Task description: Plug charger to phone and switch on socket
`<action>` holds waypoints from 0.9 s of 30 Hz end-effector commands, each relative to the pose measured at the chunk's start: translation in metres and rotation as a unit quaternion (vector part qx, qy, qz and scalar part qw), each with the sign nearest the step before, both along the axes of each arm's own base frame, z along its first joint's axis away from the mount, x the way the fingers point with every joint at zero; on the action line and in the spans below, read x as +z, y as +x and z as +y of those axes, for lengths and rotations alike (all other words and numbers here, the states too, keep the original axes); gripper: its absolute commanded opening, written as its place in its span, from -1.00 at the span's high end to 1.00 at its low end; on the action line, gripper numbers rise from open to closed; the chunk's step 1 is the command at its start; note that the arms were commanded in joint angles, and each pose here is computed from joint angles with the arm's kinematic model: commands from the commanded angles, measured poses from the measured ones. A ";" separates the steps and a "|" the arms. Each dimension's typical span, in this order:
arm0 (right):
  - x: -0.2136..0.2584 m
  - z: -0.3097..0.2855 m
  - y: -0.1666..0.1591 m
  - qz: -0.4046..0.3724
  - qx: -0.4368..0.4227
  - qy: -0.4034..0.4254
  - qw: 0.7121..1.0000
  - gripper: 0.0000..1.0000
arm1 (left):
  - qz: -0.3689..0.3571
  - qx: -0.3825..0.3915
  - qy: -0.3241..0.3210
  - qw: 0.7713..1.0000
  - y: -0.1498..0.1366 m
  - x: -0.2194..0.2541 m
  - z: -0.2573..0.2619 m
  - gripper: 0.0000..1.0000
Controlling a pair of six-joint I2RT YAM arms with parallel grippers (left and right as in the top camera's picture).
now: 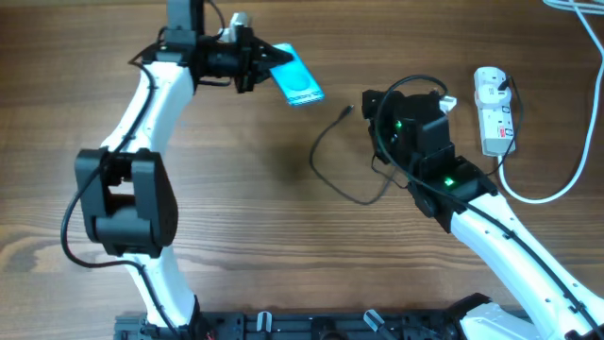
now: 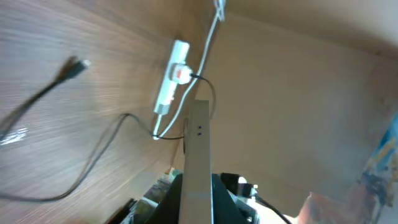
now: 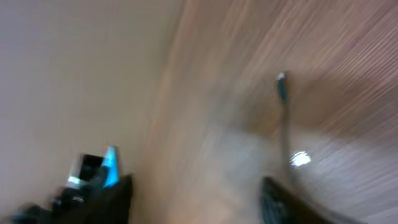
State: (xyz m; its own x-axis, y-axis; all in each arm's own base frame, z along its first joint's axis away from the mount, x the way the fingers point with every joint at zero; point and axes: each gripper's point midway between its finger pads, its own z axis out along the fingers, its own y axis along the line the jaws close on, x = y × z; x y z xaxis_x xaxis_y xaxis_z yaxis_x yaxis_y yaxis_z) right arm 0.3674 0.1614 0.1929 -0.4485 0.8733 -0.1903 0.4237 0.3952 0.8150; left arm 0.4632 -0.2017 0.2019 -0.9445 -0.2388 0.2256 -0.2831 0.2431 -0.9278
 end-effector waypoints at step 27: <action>-0.098 0.042 0.075 0.181 0.268 -0.192 0.927 -0.34 | -0.100 0.066 0.070 0.990 0.014 -0.014 0.124 0.92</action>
